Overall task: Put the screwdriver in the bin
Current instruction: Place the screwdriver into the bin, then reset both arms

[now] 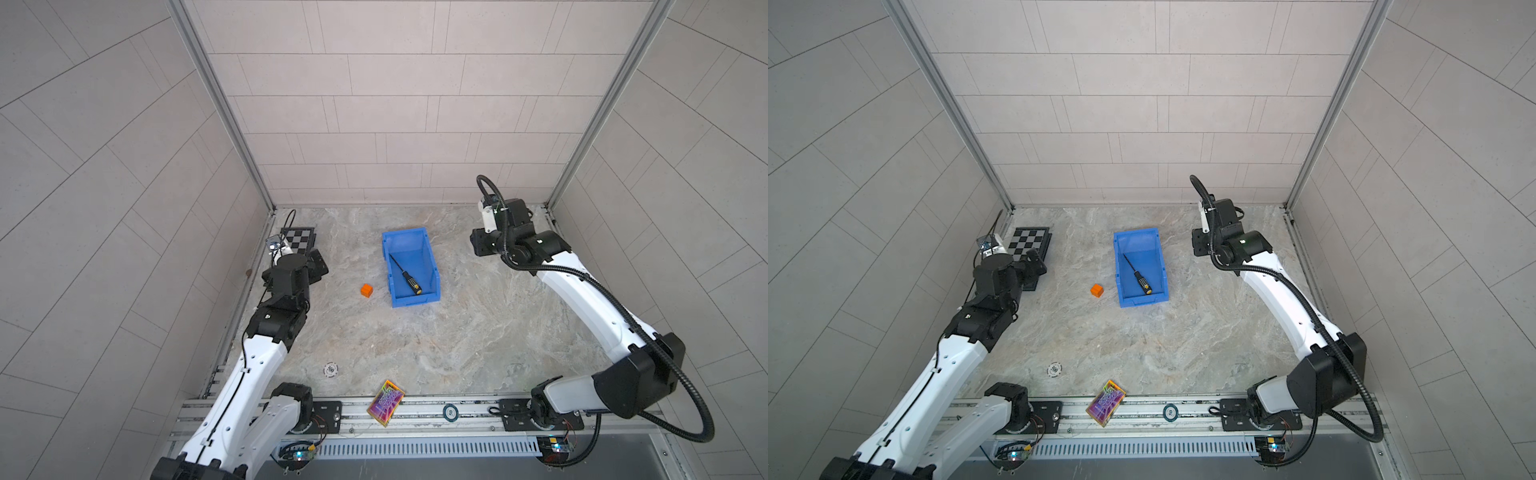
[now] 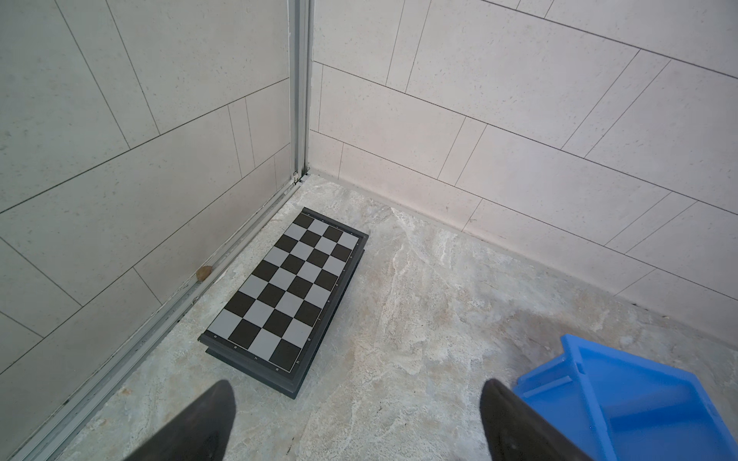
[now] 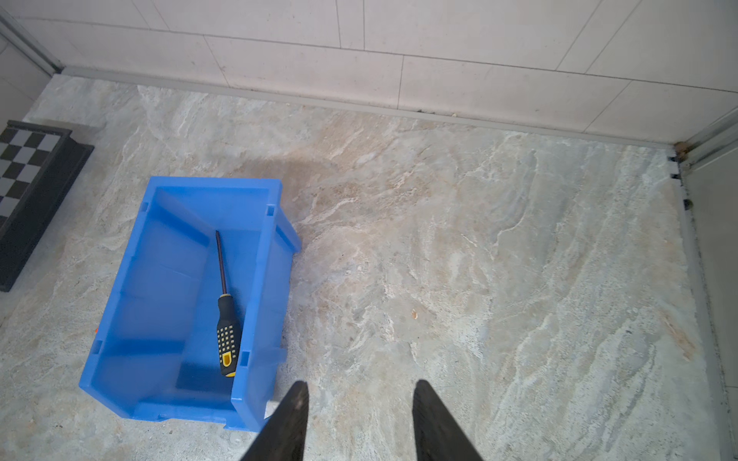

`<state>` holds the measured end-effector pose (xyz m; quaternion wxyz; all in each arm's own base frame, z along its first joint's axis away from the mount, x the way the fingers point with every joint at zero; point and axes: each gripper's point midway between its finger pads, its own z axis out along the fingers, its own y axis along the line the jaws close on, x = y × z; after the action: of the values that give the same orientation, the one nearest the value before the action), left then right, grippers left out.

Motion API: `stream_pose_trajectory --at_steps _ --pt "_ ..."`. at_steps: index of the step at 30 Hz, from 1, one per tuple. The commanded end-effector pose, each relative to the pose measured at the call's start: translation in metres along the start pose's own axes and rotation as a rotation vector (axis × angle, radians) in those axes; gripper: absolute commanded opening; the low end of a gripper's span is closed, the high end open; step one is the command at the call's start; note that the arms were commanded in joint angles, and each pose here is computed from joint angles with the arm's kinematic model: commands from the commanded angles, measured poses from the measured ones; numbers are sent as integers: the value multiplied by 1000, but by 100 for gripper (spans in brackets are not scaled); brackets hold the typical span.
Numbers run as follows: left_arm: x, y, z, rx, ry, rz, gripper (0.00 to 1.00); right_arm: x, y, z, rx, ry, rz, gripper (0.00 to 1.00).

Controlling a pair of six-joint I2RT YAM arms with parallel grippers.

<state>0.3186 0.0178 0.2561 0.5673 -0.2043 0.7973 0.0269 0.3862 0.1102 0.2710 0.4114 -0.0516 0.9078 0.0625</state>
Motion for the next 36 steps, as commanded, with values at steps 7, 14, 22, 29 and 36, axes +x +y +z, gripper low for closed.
stream_pose_trajectory --at_steps 7,14,22,29,36 --pt "-19 -5 -2 6 -38 9 99 9 -27 -16 19 -25 61 49" --pt "-18 -10 1 22 -29 8 99 22 -42 -20 46 -18 96 57" --pt "-18 -11 1 30 -30 0 99 37 -57 -27 82 -13 115 64" --pt "-18 -7 -3 22 -40 17 100 45 -72 -28 129 -7 132 80" --pt "-17 -11 -9 77 -89 72 99 46 -84 -30 195 -48 161 99"
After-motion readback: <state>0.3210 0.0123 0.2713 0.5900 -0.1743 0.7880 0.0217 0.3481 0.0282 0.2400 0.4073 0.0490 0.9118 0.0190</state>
